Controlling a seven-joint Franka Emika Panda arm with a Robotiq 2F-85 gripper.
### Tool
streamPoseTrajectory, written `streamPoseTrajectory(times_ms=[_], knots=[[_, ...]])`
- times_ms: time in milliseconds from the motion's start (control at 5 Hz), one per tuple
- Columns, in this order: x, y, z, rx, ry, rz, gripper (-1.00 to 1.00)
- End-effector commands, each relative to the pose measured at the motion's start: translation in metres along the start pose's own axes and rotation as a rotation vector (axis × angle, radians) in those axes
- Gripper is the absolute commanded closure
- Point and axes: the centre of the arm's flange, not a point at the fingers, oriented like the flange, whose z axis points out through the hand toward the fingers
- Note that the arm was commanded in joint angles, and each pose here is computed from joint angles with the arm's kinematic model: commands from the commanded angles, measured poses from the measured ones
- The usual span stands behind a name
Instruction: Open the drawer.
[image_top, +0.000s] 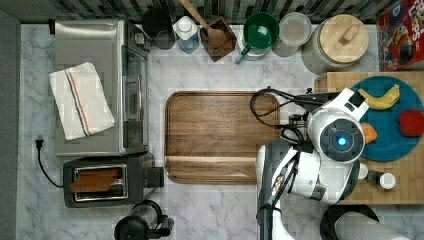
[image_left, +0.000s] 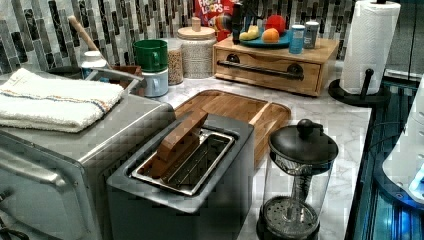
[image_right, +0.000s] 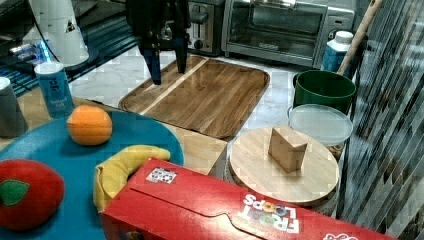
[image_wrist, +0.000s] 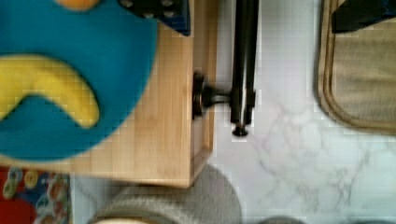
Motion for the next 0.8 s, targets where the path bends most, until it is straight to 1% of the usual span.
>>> streamPoseTrajectory(times_ms=[200, 400, 600, 800], knots=[[-0.046, -0.030, 0.090, 0.028, -0.071, -0.035, -1.00], [-0.058, -0.035, 0.107, 0.021, -0.082, -0.028, -1.00], [-0.064, -0.042, 0.118, 0.025, -0.104, -0.002, -1.00], [-0.065, -0.051, 0.115, 0.016, -0.104, -0.002, -1.00]])
